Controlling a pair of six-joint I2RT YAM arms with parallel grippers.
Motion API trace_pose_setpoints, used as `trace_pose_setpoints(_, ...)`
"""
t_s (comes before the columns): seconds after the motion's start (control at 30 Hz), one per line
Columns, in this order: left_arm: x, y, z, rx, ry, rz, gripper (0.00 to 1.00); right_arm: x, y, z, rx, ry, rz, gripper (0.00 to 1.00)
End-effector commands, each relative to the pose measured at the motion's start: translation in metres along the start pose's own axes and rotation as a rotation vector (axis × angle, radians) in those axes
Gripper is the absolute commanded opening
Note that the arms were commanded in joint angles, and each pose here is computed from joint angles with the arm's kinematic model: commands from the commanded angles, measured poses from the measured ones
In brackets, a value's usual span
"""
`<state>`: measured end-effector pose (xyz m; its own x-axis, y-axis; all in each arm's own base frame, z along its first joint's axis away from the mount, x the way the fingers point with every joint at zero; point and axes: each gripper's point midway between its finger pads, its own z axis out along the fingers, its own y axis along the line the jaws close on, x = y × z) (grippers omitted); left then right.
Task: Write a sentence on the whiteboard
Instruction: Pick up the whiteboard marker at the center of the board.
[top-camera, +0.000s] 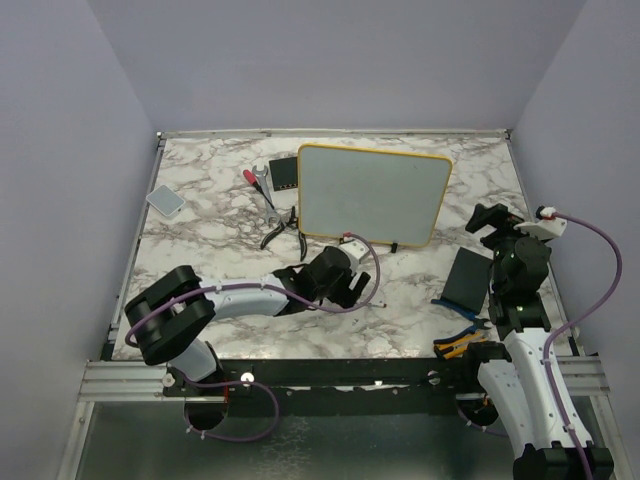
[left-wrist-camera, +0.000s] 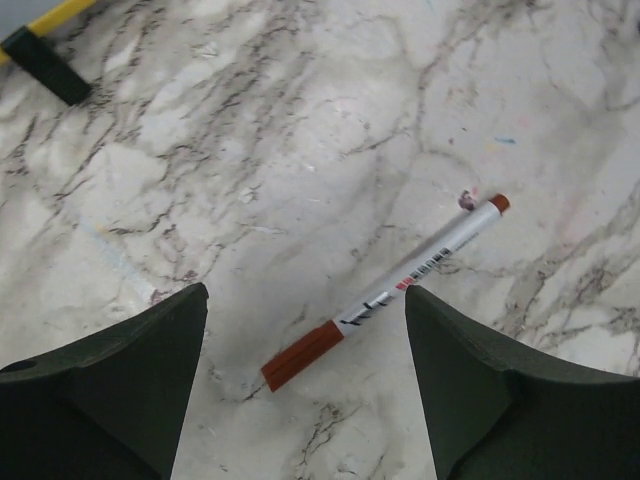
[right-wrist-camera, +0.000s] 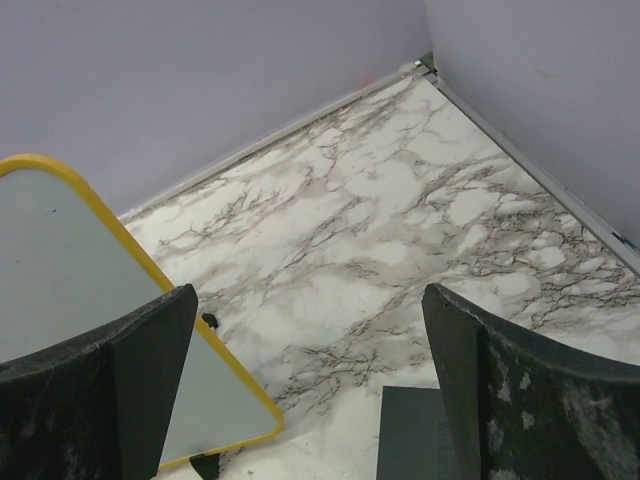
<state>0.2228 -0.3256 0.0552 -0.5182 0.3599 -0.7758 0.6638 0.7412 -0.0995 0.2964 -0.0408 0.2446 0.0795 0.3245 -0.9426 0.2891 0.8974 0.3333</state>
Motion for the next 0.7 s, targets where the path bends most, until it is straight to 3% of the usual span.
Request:
trace_pose_setpoints(0.0, 0.004, -0.034, 0.000, 0.174, 0.044, 0.140, 0.81, -0.001, 0.005, 0.000, -0.025, 0.014, -0.011, 0.98)
trace_pose_setpoints(0.17, 0.014, -0.043, 0.004, 0.218, 0.068, 0.177, 0.81, 0.000, 0.005, 0.000, -0.024, 0.019, -0.016, 0.98)
trace_pose_setpoints(0.33, 0.027, -0.037, 0.011, 0.144, 0.090, 0.232, 0.79, 0.000, 0.005, 0.000, -0.026, 0.017, -0.012, 0.98)
trace_pose_setpoints(0.53, 0.040, -0.048, 0.016, 0.076, 0.092, 0.338, 0.68, 0.001, 0.005, 0.001, -0.024, 0.021, -0.014, 0.98)
trace_pose_setpoints(0.67, 0.047, -0.043, 0.022, -0.015, 0.097, 0.380, 0.52, 0.000, 0.004, 0.000, -0.020, 0.018, -0.015, 0.98)
